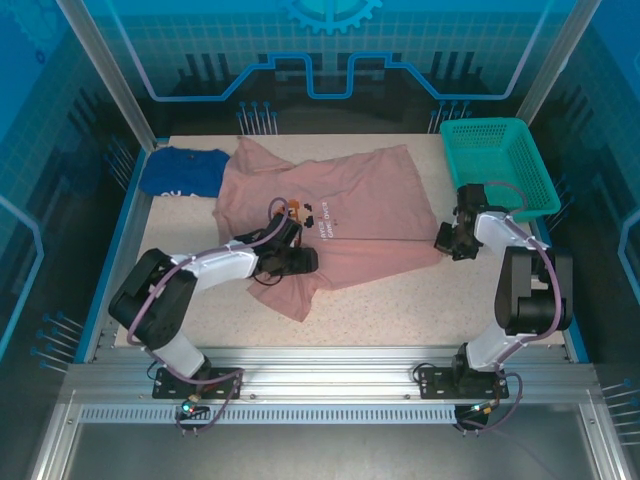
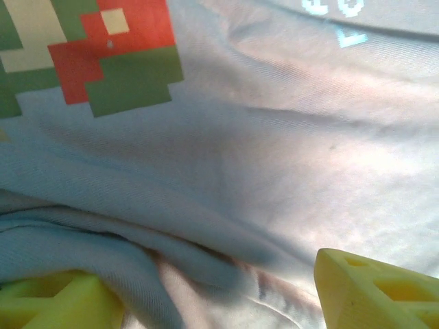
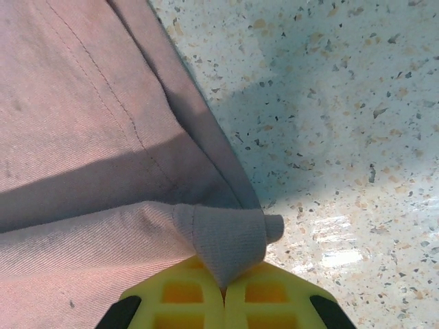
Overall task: Fold the inside-out t-shirt
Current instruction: Move the T-shirt to the center of the table, then turn over the T-shirt at the center of the table.
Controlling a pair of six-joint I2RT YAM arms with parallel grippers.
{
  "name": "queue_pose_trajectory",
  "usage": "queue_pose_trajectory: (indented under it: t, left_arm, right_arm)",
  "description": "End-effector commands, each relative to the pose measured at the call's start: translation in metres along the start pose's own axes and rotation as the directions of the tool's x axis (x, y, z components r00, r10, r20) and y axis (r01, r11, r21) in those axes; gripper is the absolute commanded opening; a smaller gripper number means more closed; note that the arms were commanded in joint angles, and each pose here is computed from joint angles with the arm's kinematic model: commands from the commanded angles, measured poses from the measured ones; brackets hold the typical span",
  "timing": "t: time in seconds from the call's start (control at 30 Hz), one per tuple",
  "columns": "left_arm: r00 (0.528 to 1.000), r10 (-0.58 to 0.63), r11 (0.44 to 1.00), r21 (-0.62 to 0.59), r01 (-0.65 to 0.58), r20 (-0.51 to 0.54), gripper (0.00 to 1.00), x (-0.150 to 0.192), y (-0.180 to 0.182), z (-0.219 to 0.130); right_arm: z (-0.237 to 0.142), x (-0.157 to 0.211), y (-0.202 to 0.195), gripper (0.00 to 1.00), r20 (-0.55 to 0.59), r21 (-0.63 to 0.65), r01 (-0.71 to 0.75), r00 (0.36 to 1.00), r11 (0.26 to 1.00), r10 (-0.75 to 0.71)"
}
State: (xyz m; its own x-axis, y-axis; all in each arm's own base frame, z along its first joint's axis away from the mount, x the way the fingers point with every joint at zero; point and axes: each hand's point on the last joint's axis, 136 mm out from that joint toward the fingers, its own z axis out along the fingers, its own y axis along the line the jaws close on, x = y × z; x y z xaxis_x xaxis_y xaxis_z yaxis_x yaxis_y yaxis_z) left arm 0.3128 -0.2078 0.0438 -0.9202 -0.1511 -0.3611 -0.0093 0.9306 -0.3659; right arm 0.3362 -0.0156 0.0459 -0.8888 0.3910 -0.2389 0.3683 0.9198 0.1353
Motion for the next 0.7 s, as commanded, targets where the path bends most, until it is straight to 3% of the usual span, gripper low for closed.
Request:
queue_pose_trajectory:
  t: [0.0,0.1,0.3,0.67]
  left_arm:
    - [0.998,0.034,0.999,0.004,-0.035,0.045,0.72,0.005,0.007,-0.032]
    - [0.997,0.022,0.996,-0.093,-0.016,0.071,0.73,0.025,0.042,-0.053]
    - [0.986,-0.153,0.967,-0.197,0.164,0.070,0.68,0.054,0.112,-0.064]
    - [0.990,-0.137,0.972,-0.193,0.132,-0.013,0.68,0.049,0.116,-0.039]
  right_arm:
    - [-0.008,-0.008,0.000,0.02,0.040,-0.018,-0.003,0.999,1.000,0.003]
    - [-0.004,-0.006,0.001,0.02,0.029,-0.026,0.002,1.000,1.000,-0.001]
    - [-0.002,-0.007,0.005,0.02,0.026,-0.029,0.016,1.000,0.999,-0.015]
    - [0.000,-0.005,0.005,0.02,0.018,-0.027,0.023,1.000,0.999,-0.023]
